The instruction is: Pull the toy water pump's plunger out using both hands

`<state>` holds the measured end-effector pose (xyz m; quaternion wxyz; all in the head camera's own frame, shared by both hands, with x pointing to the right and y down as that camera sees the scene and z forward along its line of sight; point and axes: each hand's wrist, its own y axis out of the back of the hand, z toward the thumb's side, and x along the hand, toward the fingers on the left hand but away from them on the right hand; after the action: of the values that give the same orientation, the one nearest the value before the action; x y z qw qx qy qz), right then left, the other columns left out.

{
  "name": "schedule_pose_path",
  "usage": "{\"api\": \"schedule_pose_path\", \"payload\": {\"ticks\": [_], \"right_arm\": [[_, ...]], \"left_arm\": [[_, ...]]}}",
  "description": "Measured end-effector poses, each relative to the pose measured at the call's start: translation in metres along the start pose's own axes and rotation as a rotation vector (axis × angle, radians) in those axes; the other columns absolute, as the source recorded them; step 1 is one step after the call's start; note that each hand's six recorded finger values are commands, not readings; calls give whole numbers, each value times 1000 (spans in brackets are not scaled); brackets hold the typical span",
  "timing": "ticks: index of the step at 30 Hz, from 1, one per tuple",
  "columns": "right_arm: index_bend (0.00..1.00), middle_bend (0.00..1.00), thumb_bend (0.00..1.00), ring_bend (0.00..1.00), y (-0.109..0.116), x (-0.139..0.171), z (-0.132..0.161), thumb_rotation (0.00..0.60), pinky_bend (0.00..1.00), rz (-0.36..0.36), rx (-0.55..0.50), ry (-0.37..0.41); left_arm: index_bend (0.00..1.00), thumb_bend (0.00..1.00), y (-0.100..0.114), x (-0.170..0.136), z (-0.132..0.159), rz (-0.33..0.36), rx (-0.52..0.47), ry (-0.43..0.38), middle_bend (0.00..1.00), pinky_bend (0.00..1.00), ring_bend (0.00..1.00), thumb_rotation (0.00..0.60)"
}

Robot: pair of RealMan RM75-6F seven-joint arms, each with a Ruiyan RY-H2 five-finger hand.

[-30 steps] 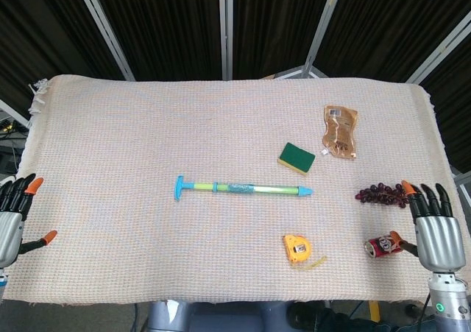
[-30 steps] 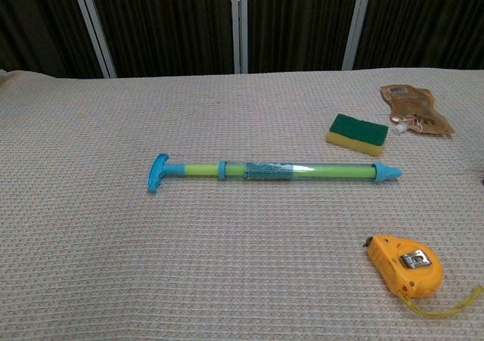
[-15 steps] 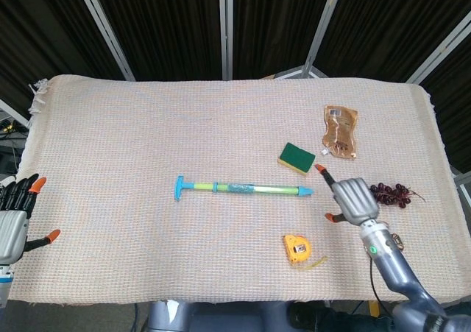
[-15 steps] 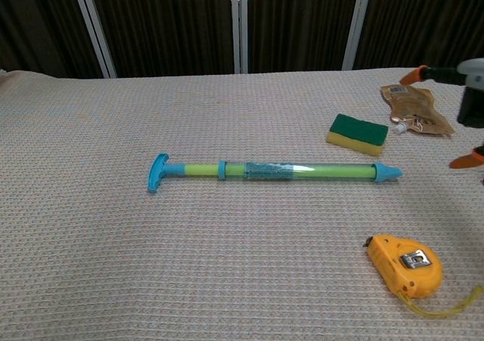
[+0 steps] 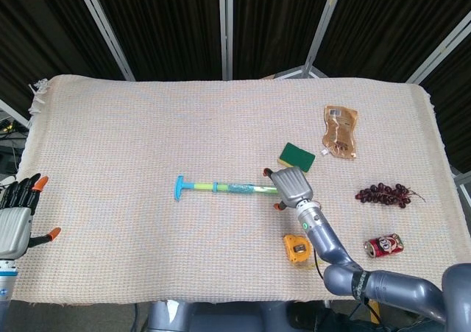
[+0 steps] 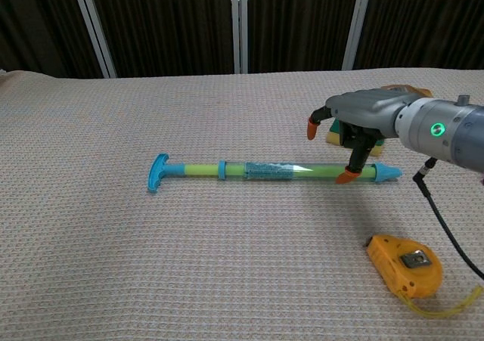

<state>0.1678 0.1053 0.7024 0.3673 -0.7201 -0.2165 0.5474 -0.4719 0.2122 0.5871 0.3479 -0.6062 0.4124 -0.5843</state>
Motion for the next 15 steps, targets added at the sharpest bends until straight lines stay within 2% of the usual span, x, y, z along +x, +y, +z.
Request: {"api": "schedule_pose_path", "payload": {"ticks": [15], "right_arm": [[418,1000,63,1000,-21,-28,10,600,1000,1,32,-93]], "left_arm": [[0,0,0,2,-4,1,-4,10,0,0,0,600]]}}
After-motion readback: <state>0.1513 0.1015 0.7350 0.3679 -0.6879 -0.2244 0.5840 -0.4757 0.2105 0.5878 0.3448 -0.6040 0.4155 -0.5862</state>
